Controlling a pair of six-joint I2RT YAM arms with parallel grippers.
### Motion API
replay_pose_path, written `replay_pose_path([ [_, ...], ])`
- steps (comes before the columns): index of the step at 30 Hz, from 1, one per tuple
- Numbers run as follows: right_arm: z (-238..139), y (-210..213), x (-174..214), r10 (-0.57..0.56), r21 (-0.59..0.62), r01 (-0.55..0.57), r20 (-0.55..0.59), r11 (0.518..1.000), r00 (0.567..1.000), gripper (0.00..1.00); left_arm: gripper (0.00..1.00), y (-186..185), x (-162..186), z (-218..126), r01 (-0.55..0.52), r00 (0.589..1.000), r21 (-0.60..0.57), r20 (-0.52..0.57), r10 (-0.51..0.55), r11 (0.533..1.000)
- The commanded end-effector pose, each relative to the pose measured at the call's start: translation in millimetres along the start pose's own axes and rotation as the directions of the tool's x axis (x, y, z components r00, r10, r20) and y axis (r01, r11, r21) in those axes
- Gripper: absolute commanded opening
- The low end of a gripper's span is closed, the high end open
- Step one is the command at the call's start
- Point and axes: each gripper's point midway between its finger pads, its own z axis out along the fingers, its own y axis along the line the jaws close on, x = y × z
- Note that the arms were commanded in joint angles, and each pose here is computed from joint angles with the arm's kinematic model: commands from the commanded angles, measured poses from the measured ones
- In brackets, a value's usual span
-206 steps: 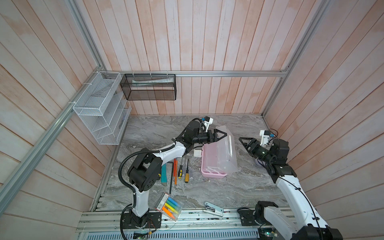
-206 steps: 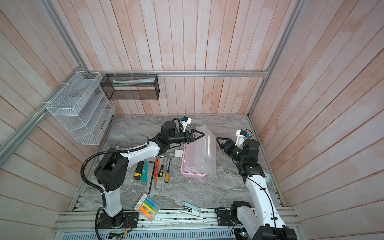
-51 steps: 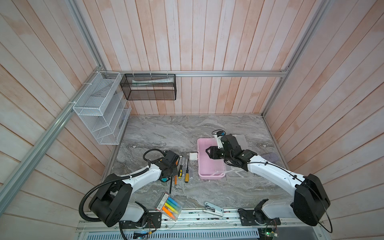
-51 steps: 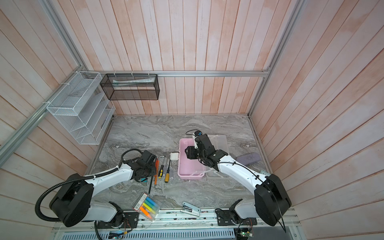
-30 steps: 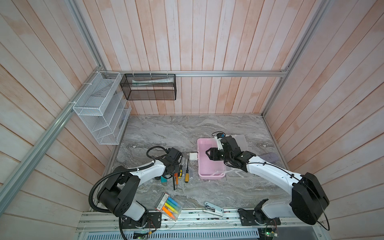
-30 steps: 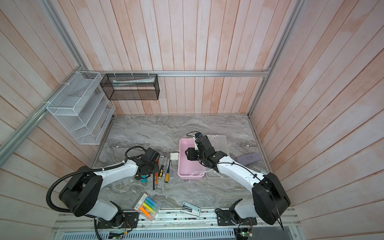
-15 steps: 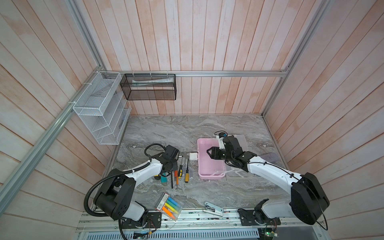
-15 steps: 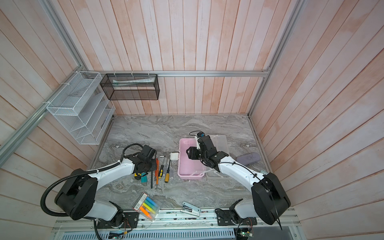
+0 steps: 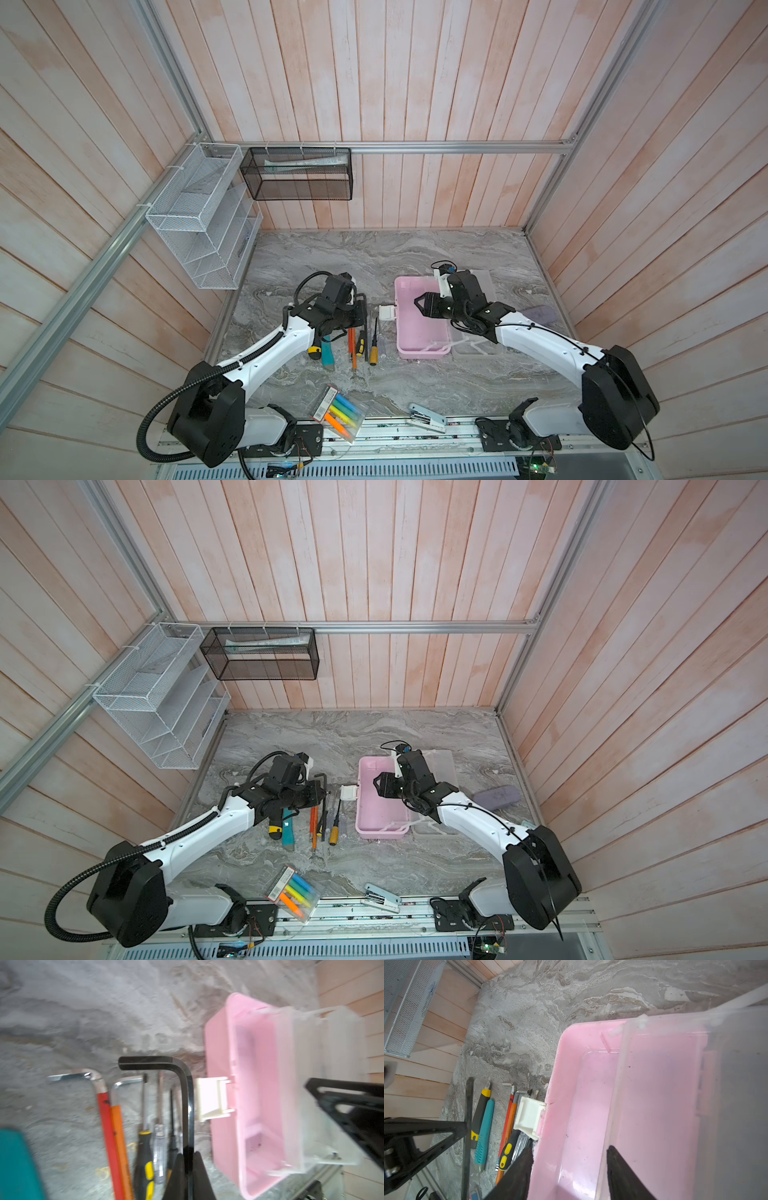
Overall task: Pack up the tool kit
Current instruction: 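Carry the black hex key into the pink tray and open the left gripper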
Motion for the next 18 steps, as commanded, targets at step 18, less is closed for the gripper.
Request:
replay_pose_path([
  [18, -32, -34, -20, 0.04, 0.055, -0.048, 0.13, 0.997, 0.991, 0.56, 0.0, -88, -15, 104, 0.056, 0.998, 0.083, -0.018, -0.055, 0.995],
])
